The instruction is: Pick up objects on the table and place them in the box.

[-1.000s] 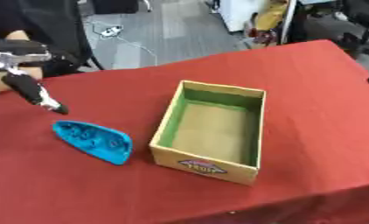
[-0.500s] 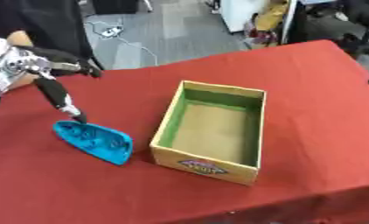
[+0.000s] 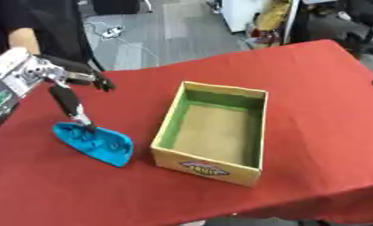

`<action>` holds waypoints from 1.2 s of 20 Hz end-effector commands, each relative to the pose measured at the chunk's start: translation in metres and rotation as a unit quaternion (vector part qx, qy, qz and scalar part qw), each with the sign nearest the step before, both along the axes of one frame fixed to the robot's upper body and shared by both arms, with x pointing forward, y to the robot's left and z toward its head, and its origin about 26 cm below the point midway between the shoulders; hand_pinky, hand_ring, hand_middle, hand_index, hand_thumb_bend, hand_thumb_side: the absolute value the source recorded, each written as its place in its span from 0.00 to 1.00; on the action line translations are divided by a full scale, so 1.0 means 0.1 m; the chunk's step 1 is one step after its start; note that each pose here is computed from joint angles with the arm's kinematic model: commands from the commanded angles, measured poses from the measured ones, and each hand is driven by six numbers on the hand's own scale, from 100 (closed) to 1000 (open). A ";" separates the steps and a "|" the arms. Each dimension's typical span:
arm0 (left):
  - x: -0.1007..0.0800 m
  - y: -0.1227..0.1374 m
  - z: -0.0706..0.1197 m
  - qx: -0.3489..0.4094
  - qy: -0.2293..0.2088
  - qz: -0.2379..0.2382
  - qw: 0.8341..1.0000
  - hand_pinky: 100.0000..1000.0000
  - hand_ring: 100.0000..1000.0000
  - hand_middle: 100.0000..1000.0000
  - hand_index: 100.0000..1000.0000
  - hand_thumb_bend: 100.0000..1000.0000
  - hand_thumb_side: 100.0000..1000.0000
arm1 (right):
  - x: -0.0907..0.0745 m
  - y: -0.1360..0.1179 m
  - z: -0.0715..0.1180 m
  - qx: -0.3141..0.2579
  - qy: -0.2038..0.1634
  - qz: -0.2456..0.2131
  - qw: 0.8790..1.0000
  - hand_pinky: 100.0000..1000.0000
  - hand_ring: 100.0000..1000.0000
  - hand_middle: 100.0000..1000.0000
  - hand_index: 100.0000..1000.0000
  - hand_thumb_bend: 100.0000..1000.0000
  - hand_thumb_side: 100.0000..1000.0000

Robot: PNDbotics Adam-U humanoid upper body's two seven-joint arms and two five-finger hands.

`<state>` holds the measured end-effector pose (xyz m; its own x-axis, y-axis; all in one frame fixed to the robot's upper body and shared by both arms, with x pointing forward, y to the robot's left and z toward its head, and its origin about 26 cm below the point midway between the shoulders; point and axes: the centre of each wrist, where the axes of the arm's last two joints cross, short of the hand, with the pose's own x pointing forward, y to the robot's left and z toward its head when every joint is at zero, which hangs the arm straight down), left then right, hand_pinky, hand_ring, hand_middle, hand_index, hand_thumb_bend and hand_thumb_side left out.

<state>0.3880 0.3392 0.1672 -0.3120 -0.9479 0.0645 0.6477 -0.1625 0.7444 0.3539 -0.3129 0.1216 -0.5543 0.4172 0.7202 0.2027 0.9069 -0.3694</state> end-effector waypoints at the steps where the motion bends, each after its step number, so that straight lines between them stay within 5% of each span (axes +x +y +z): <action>1: 0.02 0.04 0.02 -0.001 0.003 0.003 1.000 0.90 0.90 0.85 0.98 1.00 0.32 | 0.02 0.02 0.15 -0.006 -0.021 0.007 1.000 0.56 0.79 0.81 1.00 0.40 0.96; 24: 0.00 0.04 -0.30 -0.025 0.048 0.005 0.999 0.88 0.87 0.80 0.95 1.00 0.31 | 0.04 0.05 0.18 -0.005 -0.026 0.010 1.000 0.56 0.79 0.81 1.00 0.40 0.96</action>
<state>0.3863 0.3405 0.1282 -0.2912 -0.9445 0.1520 0.7324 -0.1179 0.6706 0.3554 -0.3115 0.1244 -0.5589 0.4151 0.7179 0.1999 0.9076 -0.3691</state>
